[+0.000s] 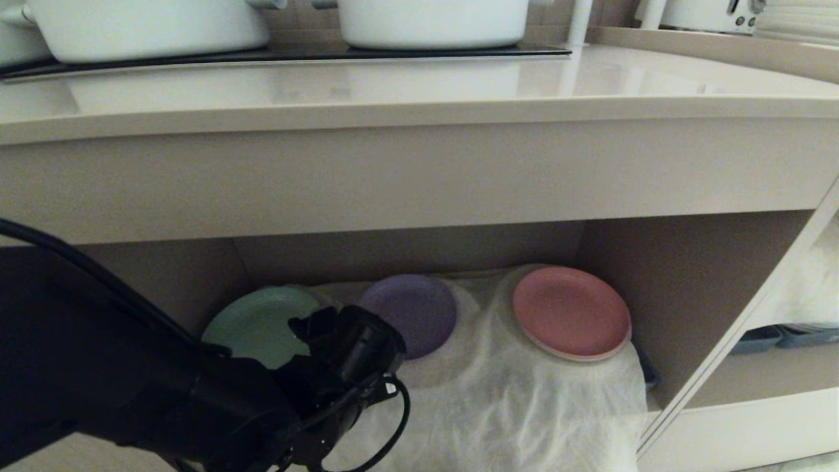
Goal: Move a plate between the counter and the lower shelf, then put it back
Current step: Pick up the plate in the cupboard
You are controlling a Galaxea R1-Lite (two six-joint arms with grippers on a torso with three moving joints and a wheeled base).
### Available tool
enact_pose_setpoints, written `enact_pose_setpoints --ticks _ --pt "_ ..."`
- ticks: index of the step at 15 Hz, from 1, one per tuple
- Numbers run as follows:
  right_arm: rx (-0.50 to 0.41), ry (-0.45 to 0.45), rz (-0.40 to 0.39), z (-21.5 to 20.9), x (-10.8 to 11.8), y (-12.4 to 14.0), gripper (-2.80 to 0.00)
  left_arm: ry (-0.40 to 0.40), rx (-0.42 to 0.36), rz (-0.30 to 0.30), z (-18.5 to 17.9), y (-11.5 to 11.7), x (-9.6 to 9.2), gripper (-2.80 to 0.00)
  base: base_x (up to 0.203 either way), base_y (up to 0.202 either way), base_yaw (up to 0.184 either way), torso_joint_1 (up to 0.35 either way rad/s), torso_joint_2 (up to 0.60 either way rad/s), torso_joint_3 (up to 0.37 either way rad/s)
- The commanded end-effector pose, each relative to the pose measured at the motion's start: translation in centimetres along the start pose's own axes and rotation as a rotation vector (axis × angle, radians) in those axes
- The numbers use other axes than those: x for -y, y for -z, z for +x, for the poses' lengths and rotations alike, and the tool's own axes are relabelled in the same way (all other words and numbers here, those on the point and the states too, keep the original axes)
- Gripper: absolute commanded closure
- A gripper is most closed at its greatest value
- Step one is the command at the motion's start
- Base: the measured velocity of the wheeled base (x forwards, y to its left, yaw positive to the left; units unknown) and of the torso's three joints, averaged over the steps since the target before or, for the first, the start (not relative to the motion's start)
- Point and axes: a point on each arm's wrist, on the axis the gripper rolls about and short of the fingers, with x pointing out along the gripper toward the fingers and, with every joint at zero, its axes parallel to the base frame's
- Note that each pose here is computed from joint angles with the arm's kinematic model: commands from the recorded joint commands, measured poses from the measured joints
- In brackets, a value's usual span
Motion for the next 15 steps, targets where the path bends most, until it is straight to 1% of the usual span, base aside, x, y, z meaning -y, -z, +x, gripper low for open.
enact_pose_setpoints --ticks 1,5,8,10,15 --pt "-0.001 -0.001 -0.001 0.0 0.0 0.0 0.00 -0.006 0.008 -0.013 0.5 -0.2 0.1 -2.80 0.000 0.000 0.000 0.000 0.00 0.000" --pt "-0.001 -0.001 0.001 0.0 0.0 0.0 0.00 -0.013 0.021 -0.032 1.4 -0.9 0.5 -2.80 0.000 0.000 0.000 0.000 0.00 0.000" --pt "-0.001 -0.001 0.000 0.0 0.0 0.0 0.00 -0.038 0.014 -0.033 2.3 -0.8 0.1 -2.80 0.000 0.000 0.000 0.000 0.00 0.000" --pt "-0.001 -0.001 0.001 0.0 0.0 0.0 0.00 -0.050 0.019 -0.046 2.9 -1.2 0.1 -2.80 0.000 0.000 0.000 0.000 0.00 0.000" --pt "-0.001 -0.001 0.001 0.0 0.0 0.0 0.00 -0.049 0.028 -0.059 4.2 -1.6 0.8 -2.80 0.000 0.000 0.000 0.000 0.00 0.000"
